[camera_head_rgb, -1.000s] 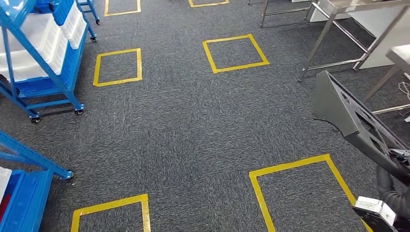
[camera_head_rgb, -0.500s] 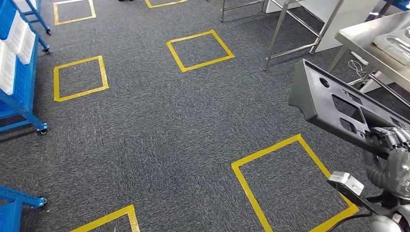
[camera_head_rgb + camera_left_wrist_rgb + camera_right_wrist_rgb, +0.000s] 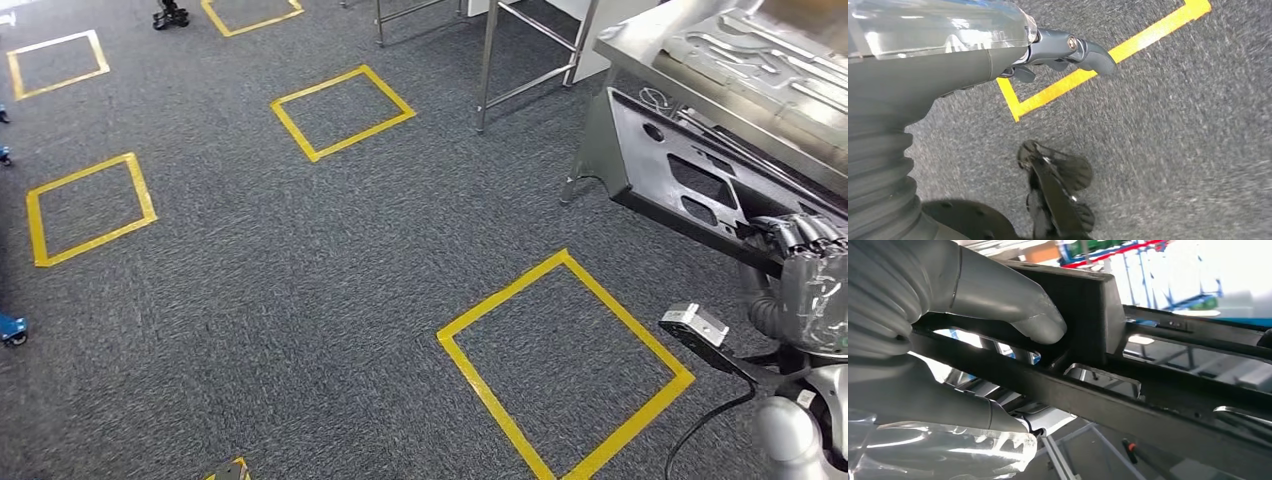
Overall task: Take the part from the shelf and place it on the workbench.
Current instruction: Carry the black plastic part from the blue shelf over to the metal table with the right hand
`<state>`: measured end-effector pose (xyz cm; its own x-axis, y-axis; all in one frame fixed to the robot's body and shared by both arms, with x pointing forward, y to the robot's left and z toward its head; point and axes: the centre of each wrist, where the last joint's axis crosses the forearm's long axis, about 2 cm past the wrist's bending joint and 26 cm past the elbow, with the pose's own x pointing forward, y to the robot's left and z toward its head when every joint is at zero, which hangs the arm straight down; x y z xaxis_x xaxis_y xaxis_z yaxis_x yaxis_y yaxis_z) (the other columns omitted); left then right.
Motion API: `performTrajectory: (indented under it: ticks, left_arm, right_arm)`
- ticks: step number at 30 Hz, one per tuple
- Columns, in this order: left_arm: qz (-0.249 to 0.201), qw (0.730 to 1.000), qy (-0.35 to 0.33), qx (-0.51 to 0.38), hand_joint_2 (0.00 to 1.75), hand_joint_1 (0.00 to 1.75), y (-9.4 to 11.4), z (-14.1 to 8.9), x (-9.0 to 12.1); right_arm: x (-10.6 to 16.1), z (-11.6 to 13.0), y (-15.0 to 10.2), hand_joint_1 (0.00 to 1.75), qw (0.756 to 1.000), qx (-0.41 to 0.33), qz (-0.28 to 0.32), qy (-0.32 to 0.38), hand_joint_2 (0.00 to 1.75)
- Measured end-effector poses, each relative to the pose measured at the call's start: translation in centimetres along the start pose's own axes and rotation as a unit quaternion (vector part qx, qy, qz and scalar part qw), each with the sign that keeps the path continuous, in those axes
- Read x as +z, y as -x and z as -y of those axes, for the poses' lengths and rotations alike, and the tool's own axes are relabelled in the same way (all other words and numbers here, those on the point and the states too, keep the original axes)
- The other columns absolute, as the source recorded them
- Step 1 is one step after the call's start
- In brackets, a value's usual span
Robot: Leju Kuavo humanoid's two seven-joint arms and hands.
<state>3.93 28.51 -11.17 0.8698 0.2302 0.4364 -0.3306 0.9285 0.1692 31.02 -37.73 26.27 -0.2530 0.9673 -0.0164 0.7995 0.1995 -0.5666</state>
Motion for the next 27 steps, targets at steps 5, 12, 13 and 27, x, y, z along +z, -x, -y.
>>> performTrajectory:
  ticks: [5,12,13,27]
  left_arm:
    - [-0.007,1.000,-0.013,-0.007,1.75,0.00,0.3,0.6,0.3]
    - [-0.024,1.000,-0.011,-0.007,1.75,0.00,0.5,2.4,0.9]
    - [-0.027,1.000,-0.011,-0.009,1.75,0.00,0.7,2.5,1.0]
    - [-0.045,0.998,-0.007,-0.041,1.75,0.00,0.6,3.7,1.3]
  right_arm:
    - [-0.9,-0.3,-0.1,1.75,1.000,0.003,0.001,-0.004,1.75]
    - [-2.6,-0.6,0.3,1.75,0.998,0.060,0.000,0.021,1.75]
    - [-2.8,-0.7,0.4,1.75,0.997,0.070,-0.005,0.028,1.75]
    - [-5.0,-1.6,1.8,1.75,0.991,0.120,-0.029,0.052,1.75]
